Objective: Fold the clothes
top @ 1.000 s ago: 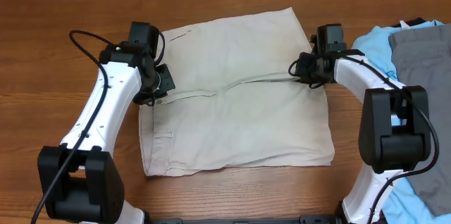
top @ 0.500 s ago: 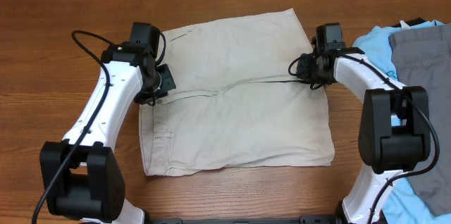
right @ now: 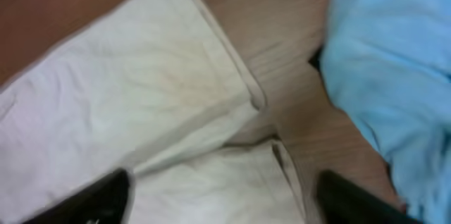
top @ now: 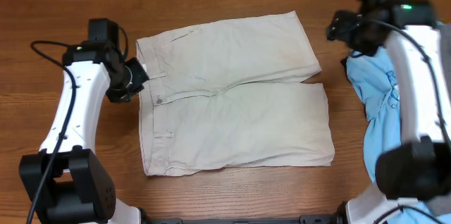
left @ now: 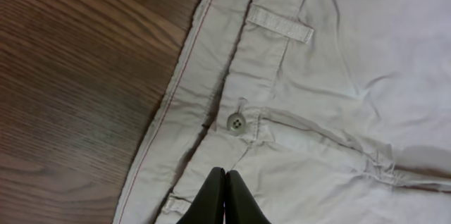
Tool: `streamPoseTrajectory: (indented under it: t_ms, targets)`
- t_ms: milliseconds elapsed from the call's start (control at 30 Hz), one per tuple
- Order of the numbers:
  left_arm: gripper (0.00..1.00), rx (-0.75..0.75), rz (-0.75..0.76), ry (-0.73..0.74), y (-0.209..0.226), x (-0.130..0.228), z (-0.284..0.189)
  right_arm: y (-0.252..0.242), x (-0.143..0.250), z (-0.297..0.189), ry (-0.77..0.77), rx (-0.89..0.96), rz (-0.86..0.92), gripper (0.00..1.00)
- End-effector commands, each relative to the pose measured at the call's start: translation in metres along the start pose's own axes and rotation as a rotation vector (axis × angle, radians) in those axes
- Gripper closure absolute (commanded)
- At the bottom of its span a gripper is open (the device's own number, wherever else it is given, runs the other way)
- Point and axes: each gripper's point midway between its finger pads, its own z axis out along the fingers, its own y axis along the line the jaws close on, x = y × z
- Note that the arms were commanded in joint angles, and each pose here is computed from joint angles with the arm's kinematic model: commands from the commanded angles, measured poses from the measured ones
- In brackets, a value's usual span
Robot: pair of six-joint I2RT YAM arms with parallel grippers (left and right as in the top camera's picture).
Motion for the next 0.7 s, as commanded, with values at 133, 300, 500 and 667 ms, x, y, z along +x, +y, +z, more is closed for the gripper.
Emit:
streamPoseTrajectory:
  t_ms: [133,300,500,667]
  targets:
    - [0.96,0.017,0.098,0.060,-0.014,0.018,0.015,-0.016,0.009,0.005,0.053,0.051,0.027,0.00]
    - [0.96,-0.032,0.162,0.133,-0.019,0.047,0.016,-0.016,0.009,0.005,0.053,0.051,0.027,0.00]
    - [0.96,-0.085,0.208,0.178,-0.015,0.075,0.037,-0.016,0.009,0.005,0.053,0.051,0.027,0.00]
    - [0.96,-0.114,0.223,0.158,-0.001,0.085,0.068,-0.016,0.009,0.005,0.051,0.051,0.027,0.00]
